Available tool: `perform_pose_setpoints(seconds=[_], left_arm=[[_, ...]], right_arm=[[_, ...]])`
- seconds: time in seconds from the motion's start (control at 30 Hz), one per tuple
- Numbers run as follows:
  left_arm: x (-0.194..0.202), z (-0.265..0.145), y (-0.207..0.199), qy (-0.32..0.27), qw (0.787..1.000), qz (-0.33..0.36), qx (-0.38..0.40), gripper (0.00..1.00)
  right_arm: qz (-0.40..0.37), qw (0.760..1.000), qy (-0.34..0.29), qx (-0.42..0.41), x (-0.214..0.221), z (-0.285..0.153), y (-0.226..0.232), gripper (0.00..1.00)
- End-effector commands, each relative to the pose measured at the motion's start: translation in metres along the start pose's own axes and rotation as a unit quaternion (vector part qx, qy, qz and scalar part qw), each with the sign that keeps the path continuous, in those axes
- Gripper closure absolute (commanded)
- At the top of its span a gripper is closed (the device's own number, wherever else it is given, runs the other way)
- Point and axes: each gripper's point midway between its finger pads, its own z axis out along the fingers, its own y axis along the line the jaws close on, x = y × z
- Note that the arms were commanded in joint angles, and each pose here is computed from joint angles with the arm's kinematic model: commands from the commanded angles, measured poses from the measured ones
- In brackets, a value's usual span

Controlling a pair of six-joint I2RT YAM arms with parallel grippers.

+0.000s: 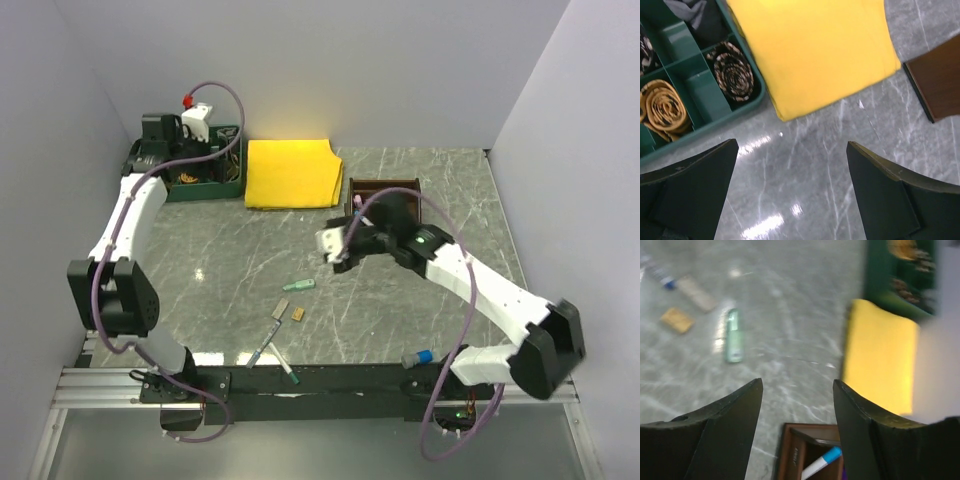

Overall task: Sort the stationery into containers
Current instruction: Place the pen in the storage box, then pick up the pen from the corner of the board.

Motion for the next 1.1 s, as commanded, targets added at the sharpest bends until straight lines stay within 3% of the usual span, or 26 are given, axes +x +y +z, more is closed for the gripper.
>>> perform_pose_setpoints(seconds=[0.0,0.17,0.3,0.47,0.57,0.77,0.93,1.07], left_arm=[[-0.002,-0.026,-0.017,-0.015,1.0,-0.001,-0.001,0.02],[0.017,-0.047,-0.011,-0.008,0.999,-0.035,-0.005,0.02],[0.042,-0.053,-0.003,0.007,0.998,-0.052,0.021,0.01],[0.065,-0.056,-0.005,0.033,0.995,-0.065,0.069,0.01],[0.082,-0.064,0.004,0.046,0.996,-0.064,0.05,0.01],[0.111,-0.085,0.005,0.043,0.993,-0.102,0.029,0.01],[0.132,-0.087,0.007,0.037,0.991,-0.126,0.007,0.01],[0.135,-0.087,0.021,0.073,0.987,-0.139,-0.016,0.01]], right_arm=[[-0.1,0.961,0.065,-0.251,0.023,0.009,0.076,0.35],[-0.216,0.91,0.082,-0.345,0.02,0.026,0.078,0.38],[-0.333,0.856,0.034,-0.394,0.002,0.038,0.107,0.38],[-0.422,0.795,-0.009,-0.436,-0.004,0.046,0.159,0.41],[-0.465,0.763,-0.032,-0.448,-0.013,0.047,0.191,0.41],[-0.486,0.726,-0.018,-0.487,-0.011,0.057,0.229,0.42],[-0.482,0.736,-0.037,-0.475,-0.028,0.081,0.236,0.46],[-0.484,0.724,-0.049,-0.489,-0.032,0.097,0.254,0.5]])
